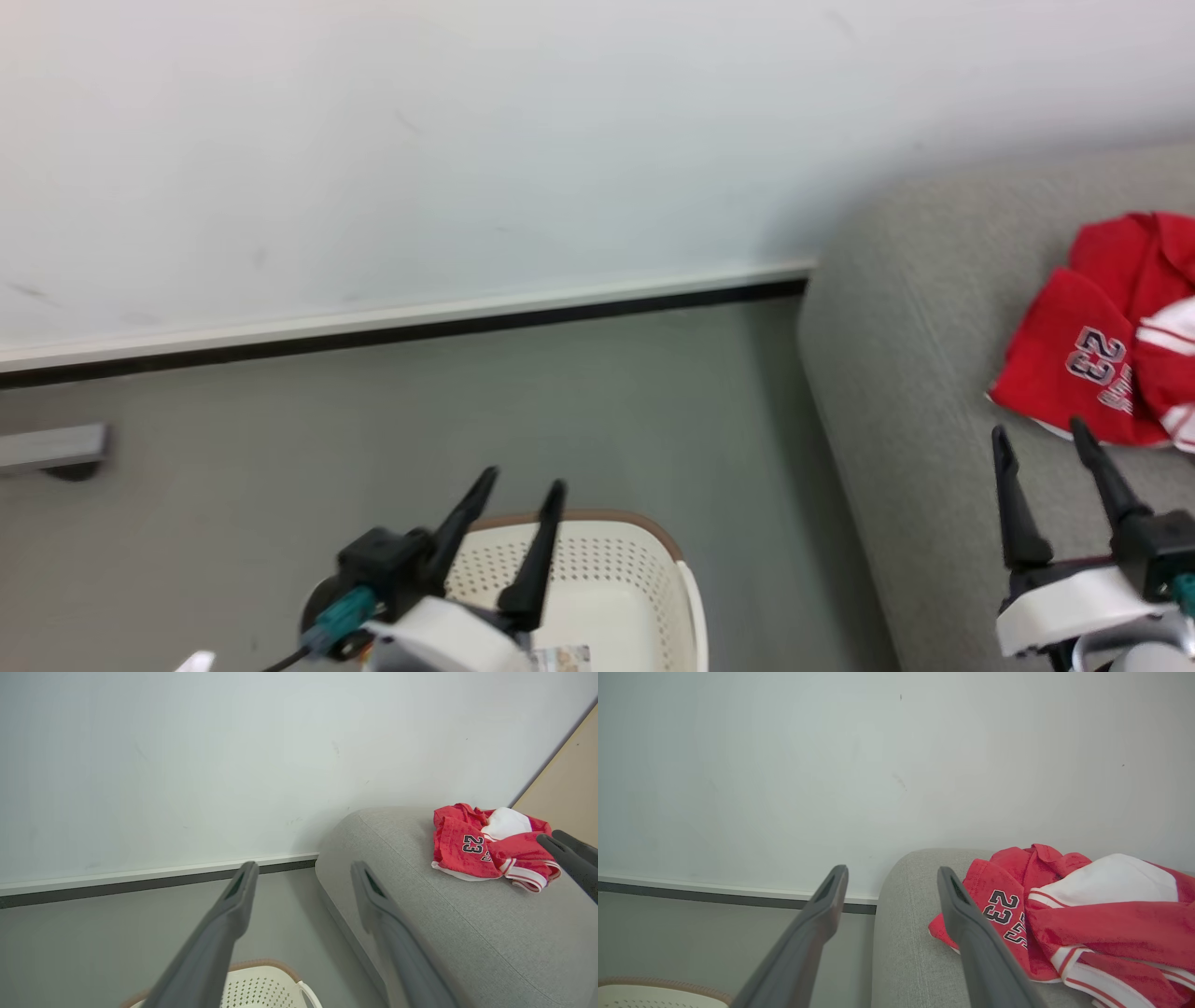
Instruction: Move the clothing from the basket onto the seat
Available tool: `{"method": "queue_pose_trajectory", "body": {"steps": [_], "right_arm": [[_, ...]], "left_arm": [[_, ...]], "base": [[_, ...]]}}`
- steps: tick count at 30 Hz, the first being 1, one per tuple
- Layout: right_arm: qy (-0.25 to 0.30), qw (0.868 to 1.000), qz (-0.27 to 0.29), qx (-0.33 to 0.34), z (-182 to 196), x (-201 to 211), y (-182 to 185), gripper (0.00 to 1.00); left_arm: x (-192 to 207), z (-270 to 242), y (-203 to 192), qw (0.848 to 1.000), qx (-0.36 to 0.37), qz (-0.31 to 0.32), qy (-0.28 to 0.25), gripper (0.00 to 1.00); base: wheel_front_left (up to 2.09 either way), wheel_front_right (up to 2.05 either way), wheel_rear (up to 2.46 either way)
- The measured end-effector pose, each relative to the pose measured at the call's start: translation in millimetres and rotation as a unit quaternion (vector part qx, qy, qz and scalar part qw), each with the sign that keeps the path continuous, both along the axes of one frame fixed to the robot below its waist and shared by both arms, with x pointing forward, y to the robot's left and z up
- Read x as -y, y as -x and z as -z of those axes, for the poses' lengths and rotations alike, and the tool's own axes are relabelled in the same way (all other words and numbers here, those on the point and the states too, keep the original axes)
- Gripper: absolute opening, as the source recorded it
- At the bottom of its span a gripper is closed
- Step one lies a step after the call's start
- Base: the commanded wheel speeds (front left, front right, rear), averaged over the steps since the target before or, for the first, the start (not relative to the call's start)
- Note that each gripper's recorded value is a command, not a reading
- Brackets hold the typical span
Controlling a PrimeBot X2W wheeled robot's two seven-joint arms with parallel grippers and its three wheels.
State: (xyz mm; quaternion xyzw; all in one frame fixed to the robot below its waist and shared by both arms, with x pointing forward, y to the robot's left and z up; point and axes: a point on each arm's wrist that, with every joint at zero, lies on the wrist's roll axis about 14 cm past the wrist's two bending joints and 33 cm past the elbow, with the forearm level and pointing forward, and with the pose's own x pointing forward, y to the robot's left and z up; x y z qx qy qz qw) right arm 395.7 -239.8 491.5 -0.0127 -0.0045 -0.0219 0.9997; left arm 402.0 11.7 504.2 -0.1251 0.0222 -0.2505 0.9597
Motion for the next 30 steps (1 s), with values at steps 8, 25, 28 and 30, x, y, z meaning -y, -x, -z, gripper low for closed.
{"method": "queue_pose_trajectory", "body": {"steps": [8,25,28,30], "right_arm": [[-0.025,0.998,-0.051,0.029,-14,-47,8,1.00],[-0.059,0.995,-0.080,0.021,-5,-79,45,1.00],[-0.063,0.995,-0.077,0.022,-5,-78,50,1.00],[-0.064,0.995,-0.074,0.020,-3,-76,54,1.00]], "left_arm": [[-73,12,16,0.994,-0.014,-0.102,-0.032,1.00],[-155,22,49,0.970,-0.008,-0.233,-0.070,1.00],[-152,23,51,0.970,-0.007,-0.235,-0.068,1.00],[-150,24,52,0.970,-0.006,-0.232,-0.071,1.00]], "base": [[0.00,0.00,0.00],[0.00,0.00,0.00],[0.00,0.00,0.00],[0.00,0.00,0.00]]}}
